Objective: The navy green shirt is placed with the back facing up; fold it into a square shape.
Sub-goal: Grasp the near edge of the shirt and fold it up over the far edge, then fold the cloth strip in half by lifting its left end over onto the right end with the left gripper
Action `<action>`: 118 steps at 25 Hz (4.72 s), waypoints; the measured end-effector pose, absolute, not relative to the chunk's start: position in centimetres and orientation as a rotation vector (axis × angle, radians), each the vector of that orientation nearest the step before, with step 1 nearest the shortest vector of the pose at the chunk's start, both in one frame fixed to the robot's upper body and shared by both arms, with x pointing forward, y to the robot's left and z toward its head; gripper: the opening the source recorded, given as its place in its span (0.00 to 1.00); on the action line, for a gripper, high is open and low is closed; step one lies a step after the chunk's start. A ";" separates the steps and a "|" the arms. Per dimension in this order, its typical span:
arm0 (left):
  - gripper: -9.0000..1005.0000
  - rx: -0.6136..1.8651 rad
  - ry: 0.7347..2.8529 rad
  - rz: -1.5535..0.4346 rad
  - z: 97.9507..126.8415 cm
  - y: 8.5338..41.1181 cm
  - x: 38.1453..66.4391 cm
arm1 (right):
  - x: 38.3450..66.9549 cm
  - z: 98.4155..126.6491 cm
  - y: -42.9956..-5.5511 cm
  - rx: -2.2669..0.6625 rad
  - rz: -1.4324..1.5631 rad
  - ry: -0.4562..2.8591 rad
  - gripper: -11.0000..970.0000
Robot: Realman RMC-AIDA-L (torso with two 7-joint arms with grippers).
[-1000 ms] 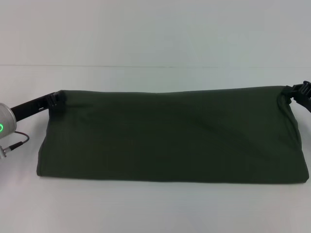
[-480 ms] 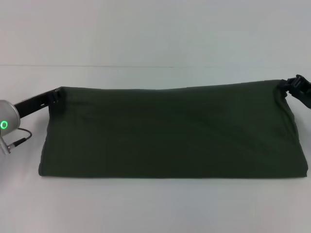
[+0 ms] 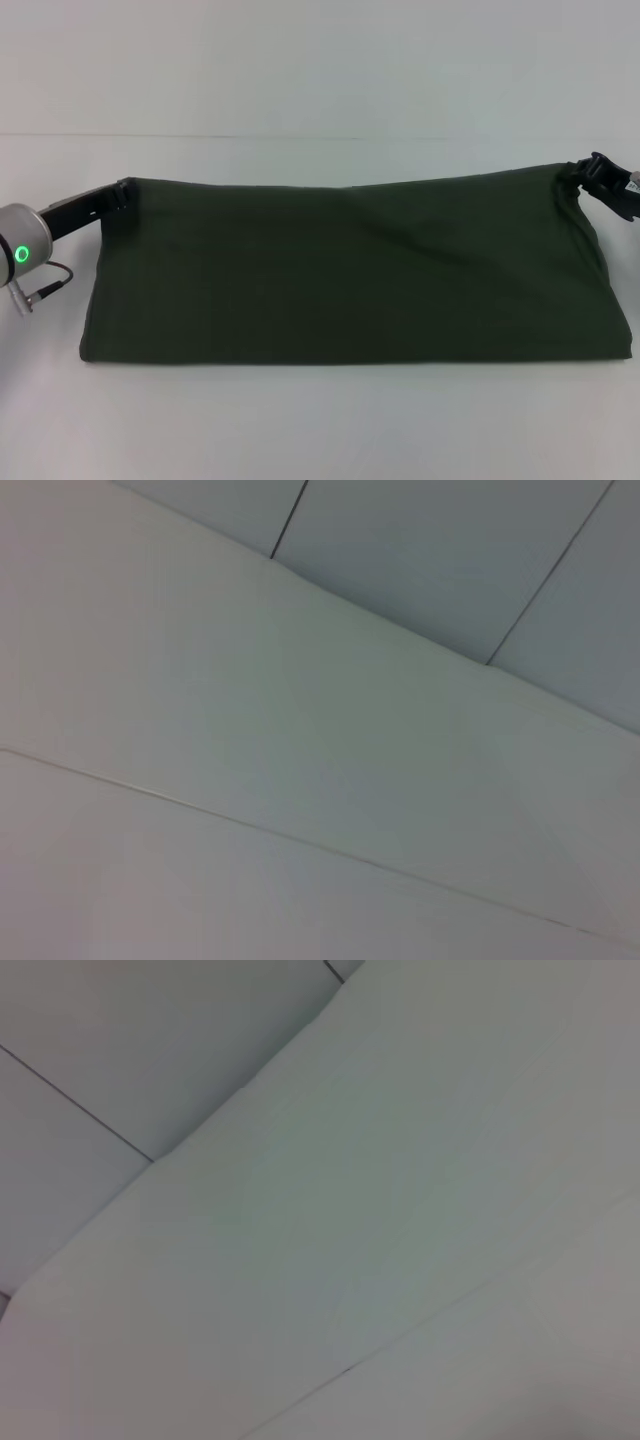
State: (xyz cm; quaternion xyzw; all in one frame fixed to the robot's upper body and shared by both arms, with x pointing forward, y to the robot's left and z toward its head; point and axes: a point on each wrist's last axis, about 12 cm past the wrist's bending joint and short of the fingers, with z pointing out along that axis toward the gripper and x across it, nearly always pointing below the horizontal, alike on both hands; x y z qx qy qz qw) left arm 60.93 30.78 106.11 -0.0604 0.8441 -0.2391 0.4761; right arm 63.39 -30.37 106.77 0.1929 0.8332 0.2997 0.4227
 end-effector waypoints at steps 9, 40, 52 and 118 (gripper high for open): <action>0.04 -0.204 2.084 -0.554 105.3 30.1 61.2 | 63.5 106.7 -30.5 0.481 0.715 2.076 0.19; 0.88 -0.343 1.975 -0.915 107.3 34.6 57.0 | 59.5 107.8 -27.5 -0.396 0.914 1.988 0.68; 0.88 -0.431 2.139 -1.149 108.9 37.4 53.7 | 57.9 106.7 -23.2 -1.009 0.776 1.834 0.73; 0.88 -0.495 2.383 -0.858 106.7 36.7 56.2 | 57.1 106.0 -22.3 -1.163 0.738 1.737 0.88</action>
